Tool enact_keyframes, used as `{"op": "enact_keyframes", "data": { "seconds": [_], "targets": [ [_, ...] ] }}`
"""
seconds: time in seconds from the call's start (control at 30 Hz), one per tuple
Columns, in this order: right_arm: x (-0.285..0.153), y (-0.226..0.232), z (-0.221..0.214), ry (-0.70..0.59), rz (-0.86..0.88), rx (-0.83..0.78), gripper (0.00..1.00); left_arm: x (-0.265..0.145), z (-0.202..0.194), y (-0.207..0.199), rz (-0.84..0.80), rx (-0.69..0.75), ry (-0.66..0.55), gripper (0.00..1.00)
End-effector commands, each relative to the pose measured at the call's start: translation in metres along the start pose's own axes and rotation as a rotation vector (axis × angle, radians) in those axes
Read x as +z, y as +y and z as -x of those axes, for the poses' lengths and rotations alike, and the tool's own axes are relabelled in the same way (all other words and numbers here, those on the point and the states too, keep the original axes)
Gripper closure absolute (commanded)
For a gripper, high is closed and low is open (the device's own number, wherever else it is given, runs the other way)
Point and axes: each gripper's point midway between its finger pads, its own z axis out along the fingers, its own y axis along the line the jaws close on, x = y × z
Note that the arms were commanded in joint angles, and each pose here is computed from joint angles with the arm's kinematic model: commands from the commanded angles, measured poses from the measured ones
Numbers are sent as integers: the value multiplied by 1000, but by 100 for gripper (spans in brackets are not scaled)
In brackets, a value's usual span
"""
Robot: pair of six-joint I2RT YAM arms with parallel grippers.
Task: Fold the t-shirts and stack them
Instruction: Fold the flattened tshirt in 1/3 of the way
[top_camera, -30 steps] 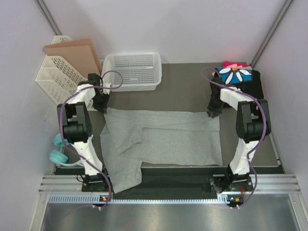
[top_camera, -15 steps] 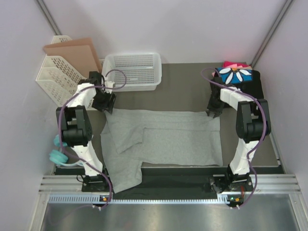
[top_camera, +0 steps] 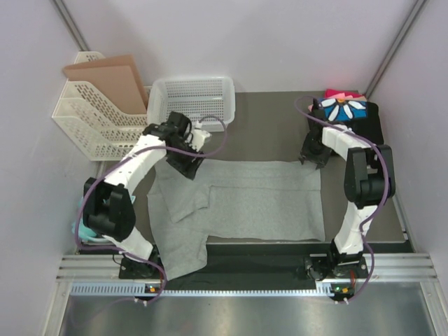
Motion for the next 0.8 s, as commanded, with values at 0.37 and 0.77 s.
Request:
{"op": "enact_keyframes", "data": {
  "seconds": [0.37, 0.77],
  "targets": [
    [-41, 15, -63, -51, 121, -96, 44, 50, -72, -2, 40, 66, 207, 41],
    [-24, 54, -29, 4, 141, -100, 47, 29, -8, 27, 106, 68, 89, 44]
  ]
}}
